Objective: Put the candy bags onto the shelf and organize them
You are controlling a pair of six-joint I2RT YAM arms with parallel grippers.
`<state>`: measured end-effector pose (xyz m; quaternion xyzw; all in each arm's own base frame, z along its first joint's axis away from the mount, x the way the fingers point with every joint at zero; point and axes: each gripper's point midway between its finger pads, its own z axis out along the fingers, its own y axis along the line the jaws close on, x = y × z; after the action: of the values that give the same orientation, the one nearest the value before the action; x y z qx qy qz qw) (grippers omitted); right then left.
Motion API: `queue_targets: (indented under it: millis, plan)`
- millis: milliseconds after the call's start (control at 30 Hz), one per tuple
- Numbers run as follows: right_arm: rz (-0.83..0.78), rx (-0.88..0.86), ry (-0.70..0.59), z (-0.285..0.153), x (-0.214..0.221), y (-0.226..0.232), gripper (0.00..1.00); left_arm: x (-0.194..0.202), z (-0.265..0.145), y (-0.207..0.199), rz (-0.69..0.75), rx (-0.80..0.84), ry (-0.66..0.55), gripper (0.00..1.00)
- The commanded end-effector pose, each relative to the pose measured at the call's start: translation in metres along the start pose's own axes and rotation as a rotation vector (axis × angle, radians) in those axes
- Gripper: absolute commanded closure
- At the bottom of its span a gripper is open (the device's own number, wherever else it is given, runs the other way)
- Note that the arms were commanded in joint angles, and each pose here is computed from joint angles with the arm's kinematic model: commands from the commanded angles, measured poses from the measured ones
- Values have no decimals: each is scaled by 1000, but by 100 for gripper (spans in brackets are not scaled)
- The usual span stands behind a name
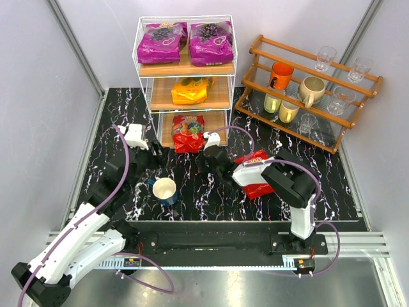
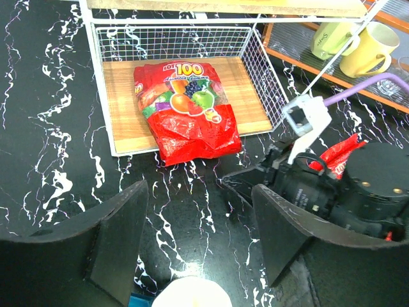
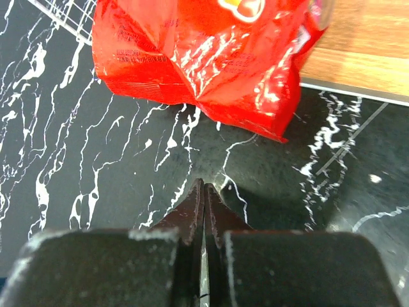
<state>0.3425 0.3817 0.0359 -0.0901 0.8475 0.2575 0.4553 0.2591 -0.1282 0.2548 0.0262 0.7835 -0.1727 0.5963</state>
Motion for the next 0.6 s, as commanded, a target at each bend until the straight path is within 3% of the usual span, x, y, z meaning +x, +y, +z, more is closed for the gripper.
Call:
queue_targets:
  millis: [0, 567]
  plan:
    - [11, 0, -126, -21, -41, 3, 100, -14, 0, -2, -4, 6, -50, 31]
    - [-37, 229, -257, -8, -91, -59, 100, -18, -2, 1, 7, -7, -56, 30]
